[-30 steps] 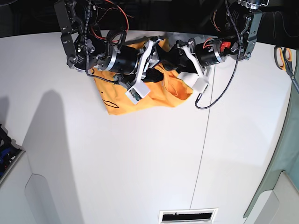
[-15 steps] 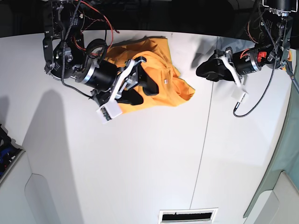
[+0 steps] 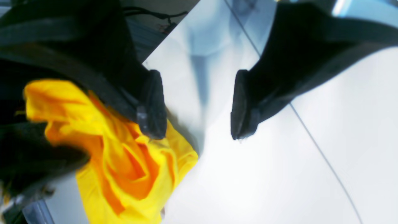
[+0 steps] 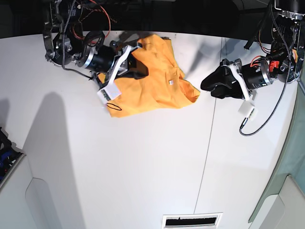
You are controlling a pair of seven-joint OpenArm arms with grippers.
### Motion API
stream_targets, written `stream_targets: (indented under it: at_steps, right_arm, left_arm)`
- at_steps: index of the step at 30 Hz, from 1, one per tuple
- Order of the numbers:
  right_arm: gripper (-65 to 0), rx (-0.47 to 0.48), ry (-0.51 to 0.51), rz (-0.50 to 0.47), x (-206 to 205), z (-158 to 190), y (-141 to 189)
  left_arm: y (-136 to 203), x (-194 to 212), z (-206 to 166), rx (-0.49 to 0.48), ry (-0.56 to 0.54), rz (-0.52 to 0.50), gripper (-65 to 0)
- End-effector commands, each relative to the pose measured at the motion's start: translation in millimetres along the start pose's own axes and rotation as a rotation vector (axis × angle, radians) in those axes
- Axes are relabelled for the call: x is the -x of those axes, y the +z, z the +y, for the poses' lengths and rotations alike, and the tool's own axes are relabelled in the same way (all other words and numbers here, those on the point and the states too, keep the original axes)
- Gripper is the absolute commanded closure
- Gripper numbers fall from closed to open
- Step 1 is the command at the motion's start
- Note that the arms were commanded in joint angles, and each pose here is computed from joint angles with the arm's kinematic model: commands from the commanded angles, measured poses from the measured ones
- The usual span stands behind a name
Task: Layout the t-shirt on the table in an organized manner, then fold the t-shirt properly
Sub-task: 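Grasp the folded shirt with both grippers and fold it over again, then press and tuck the folded shirt edges with both grippers into a square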
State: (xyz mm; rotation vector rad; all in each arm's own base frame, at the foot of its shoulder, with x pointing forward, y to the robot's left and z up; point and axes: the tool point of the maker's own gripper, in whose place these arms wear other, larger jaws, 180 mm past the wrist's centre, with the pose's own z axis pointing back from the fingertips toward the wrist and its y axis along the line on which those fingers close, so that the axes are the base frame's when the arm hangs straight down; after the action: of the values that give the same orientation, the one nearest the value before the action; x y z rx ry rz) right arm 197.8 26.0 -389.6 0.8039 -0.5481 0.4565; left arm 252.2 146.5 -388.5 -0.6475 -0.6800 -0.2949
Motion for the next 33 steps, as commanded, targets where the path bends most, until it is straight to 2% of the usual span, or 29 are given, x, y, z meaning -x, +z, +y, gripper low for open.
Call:
stream_targets:
  at_steps: [1,5,8,12,16,18,23,28,33]
  right_arm:
    - [0.0,-0.043,0.015,-0.041,-10,13,-2]
    - [0.0,-0.086,0.036,-0.008,-2,30,-11]
    - [0.0,-0.077,0.047,-0.069,-17,27,-10]
    - [0.0,-0.014,0.074,-0.147,-51,5,-1]
    - [0.0,0.114,0.109,-0.251,-97,-33,21]
    - [0.0,0.179,0.120,-0.305,-117,-53,33]
    - [0.0,0.270,0.097,-0.301,-137,-101,30]
    - [0.0,0.294,0.026,-0.265,-138,-143,5]
    - [0.0,0.281,-0.046,-0.206,-129,-161,-12]
  left_arm:
    - [5,-17,-3,0.013,-0.029,-0.045,-36.3]
    - [8,-23,-4,0.009,-0.042,-0.062,-36.3]
    - [19,-35,5,-0.022,-0.045,-0.103,-36.3]
    - [46,-65,16,-0.068,-0.078,-0.186,-36.2]
    - [58,-78,6,-0.066,-0.174,-0.173,-35.4]
    - [48,-74,-14,-0.017,-0.220,-0.134,-33.8]
    - [7,-35,-72,0.155,-0.277,-0.006,-18.4]
    - [-30,0,-117,0.250,-0.316,0.069,-17.5]
    - [-49,19,-126,0.258,-0.289,0.099,-17.5]
